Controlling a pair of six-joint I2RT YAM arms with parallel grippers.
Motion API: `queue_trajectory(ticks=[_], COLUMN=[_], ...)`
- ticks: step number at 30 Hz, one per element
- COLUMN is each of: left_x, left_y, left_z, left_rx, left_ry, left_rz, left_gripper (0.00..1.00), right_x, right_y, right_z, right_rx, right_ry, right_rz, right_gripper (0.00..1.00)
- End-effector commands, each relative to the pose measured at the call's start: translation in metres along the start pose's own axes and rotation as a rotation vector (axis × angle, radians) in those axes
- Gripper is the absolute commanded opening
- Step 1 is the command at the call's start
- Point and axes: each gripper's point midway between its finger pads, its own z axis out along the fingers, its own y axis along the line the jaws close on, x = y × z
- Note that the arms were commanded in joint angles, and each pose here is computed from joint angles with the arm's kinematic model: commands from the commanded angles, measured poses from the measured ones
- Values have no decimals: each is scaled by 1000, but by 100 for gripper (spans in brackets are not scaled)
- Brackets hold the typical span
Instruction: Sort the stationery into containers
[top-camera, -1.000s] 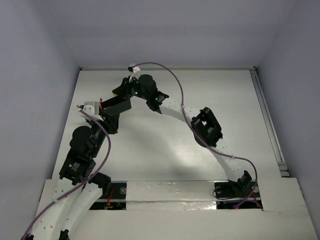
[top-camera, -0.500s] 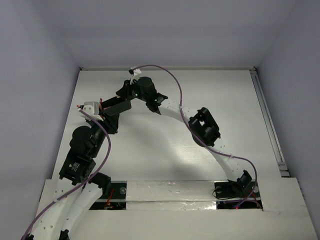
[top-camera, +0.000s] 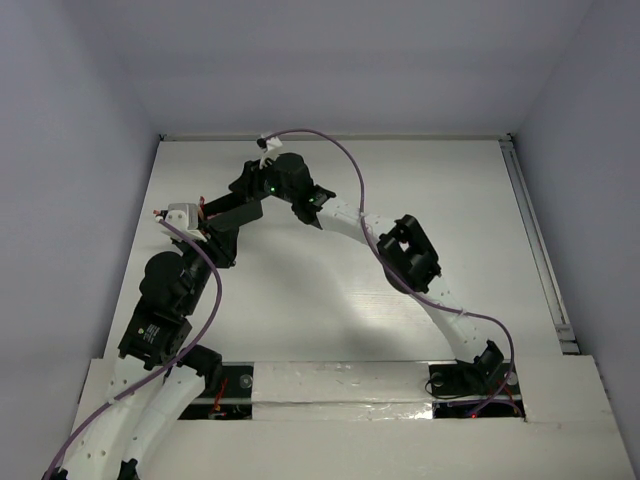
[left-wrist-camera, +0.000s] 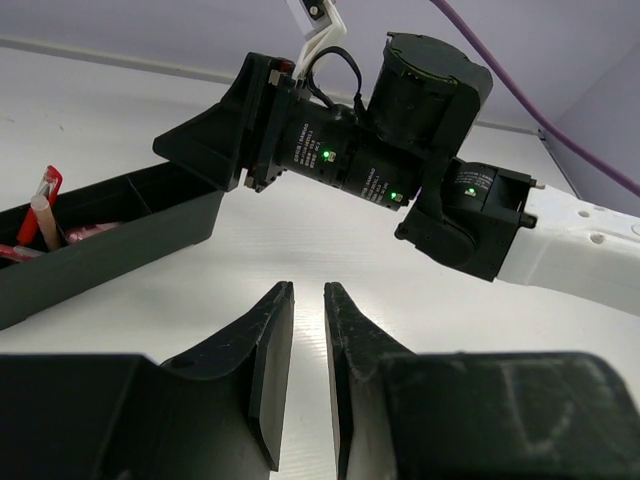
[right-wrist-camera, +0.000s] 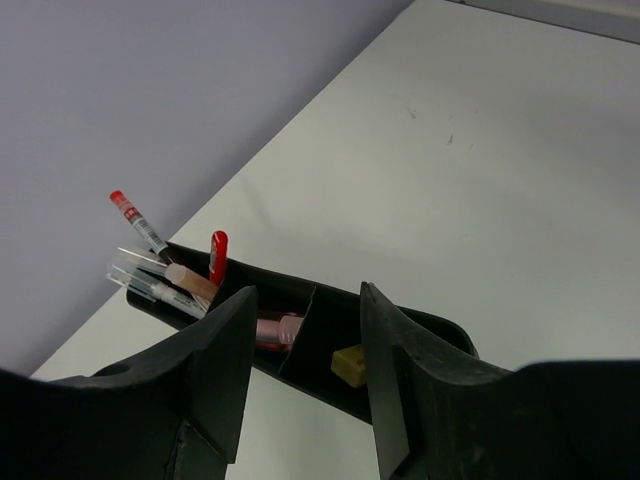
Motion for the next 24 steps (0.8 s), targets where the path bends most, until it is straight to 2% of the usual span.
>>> queue_trajectory(ticks=[1, 6, 8, 9, 11, 15, 17, 18, 19, 20, 21, 22, 23, 24], left_x=[-21, -24, -23, -21, -20, -19, -18, -20, -23, -23, -22, -22, -21, -19], left_y=[-7, -7, -5, -5, -8, -5, -10, -13, -15, -20, -22, -19, -17, -17], left_z=[-1, -2, 0, 1, 1, 3, 2, 1, 1, 0, 0, 1, 3, 5], left_rx=[17, 20, 10, 9, 25, 14, 42, 61, 83, 116, 126, 115, 106, 105], left_ry=[-61, -73, -64, -56, -53, -46, -37, -43, -60, -63, -58, -55, -47, -36], left_rz=[3, 1, 2, 4, 7, 11, 13, 13, 19, 20, 21, 16, 15, 14], left_gripper=[16, 17, 17, 19, 22, 36, 40, 46, 50, 55, 61, 63, 64, 67], right_x=[-69, -92, -105, -109, -124, -126, -125, -126, -126, -125, -124, -125, -127, -125], right_y=[38, 52, 51, 49, 40, 23, 5, -5, -14, -16, -21, -31, -37, -39], right_z=[-13, -39, -64, -74, -99, -187, -223, -243, -281, -301, -320, -361, -382, -399], right_rx=[-79, -86, -35, -6, 58, 208, 343, 405, 500, 539, 589, 700, 757, 792], right_ry=[-136, -186, -229, -246, -304, -336, -358, -370, -397, -410, -425, -468, -498, -516], right_rz=[-47, -63, -77, -94, -102, -166, -180, -186, -179, -181, -180, -158, -137, -128], right_gripper=[51, 48, 21, 2, 0, 0, 0, 0, 0, 1, 10, 23, 38, 63])
